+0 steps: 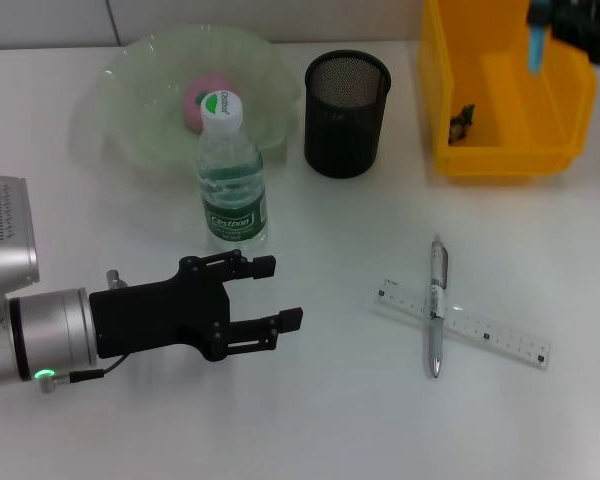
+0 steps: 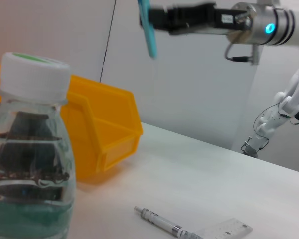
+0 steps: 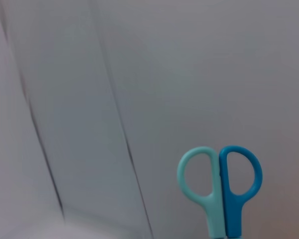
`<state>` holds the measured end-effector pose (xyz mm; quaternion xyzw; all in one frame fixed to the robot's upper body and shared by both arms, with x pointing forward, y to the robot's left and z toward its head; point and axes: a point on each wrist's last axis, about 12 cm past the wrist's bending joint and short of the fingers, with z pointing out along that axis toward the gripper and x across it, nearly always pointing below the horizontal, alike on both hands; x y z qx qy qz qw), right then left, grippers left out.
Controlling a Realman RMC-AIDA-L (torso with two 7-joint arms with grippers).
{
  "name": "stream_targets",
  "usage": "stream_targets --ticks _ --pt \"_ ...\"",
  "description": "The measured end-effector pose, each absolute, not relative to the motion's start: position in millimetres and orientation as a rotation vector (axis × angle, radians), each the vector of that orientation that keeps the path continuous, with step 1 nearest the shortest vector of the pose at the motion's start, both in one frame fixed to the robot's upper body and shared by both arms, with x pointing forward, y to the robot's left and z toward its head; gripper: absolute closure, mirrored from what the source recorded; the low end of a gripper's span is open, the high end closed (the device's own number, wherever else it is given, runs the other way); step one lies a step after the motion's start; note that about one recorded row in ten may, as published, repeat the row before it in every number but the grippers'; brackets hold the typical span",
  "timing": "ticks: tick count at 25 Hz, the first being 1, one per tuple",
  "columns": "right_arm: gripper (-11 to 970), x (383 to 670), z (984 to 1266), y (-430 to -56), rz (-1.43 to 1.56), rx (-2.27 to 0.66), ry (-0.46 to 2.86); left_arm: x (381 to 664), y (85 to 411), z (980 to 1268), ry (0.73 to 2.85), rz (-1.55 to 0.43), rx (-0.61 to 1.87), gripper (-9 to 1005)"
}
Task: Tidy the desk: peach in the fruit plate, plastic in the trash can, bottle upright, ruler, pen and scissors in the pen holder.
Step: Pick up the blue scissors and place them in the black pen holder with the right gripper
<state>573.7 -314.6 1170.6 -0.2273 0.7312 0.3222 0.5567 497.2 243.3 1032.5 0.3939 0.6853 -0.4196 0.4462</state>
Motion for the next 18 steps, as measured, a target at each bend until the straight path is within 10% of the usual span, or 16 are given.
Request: stream_targets --ticks 18 --pt "692 641.6 1104.6 -189.4 0.760 -0.503 1.665 497.9 239.2 1032.7 1.684 -1.039 0.984 239"
